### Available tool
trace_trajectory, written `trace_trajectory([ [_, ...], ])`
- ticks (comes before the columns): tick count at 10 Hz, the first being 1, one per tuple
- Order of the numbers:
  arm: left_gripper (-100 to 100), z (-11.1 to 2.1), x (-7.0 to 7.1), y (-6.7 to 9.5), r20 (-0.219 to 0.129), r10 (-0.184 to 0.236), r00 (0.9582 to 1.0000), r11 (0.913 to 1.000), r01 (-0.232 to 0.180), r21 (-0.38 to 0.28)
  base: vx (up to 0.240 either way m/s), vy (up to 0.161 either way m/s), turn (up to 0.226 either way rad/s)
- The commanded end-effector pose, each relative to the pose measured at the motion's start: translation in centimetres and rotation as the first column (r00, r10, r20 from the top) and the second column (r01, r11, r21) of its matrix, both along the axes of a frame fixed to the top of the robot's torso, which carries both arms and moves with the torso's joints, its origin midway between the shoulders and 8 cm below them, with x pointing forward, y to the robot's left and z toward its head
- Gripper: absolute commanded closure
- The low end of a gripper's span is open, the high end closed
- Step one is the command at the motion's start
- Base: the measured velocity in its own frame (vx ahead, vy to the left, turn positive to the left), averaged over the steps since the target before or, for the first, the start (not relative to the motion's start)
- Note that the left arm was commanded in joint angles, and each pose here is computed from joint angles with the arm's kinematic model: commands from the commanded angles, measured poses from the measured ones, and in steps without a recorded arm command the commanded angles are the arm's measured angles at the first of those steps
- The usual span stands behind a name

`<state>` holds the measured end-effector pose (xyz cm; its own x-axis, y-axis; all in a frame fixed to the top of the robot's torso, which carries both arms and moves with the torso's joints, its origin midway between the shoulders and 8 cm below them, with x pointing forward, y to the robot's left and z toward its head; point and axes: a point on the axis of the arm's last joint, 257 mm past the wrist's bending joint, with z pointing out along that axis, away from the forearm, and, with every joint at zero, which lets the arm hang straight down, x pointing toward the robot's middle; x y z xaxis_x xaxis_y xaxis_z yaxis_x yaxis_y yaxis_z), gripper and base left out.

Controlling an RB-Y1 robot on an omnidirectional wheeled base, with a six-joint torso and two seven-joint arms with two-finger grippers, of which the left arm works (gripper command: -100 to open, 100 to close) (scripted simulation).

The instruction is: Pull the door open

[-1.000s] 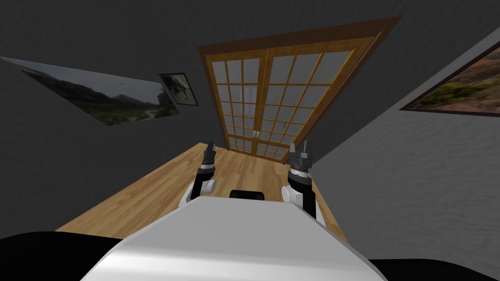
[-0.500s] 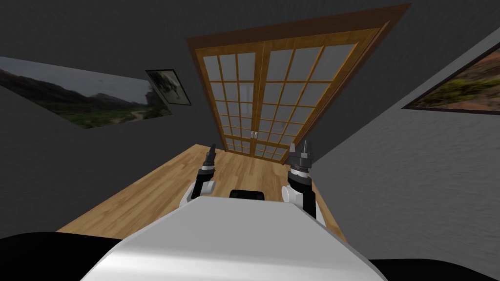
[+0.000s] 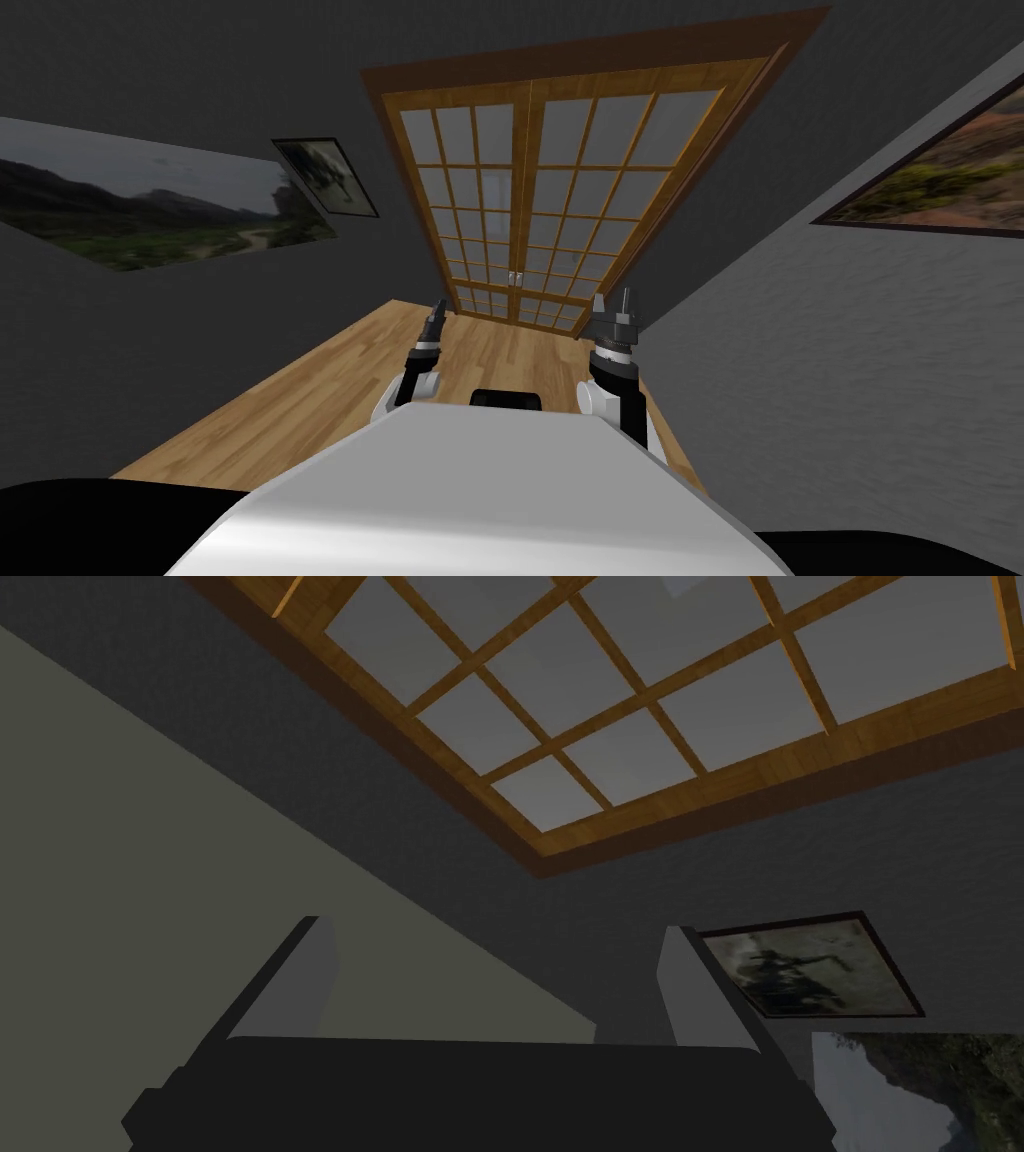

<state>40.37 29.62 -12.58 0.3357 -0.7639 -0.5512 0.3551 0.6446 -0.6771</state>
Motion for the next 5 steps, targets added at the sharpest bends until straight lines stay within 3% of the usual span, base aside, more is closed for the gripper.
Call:
trace_trajectory([
  [1, -100, -1.2, 0.1, 0.6, -0.021, 0.023, 0.9995, 0.9989, -0.023, 0.040, 0.102, -0.047, -0.062],
  [5, -100, -4.1, 0.6, 1.6, -0.073, 0.079, 0.9942, 0.9886, -0.069, 0.134, 0.116, -0.041, -0.067],
])
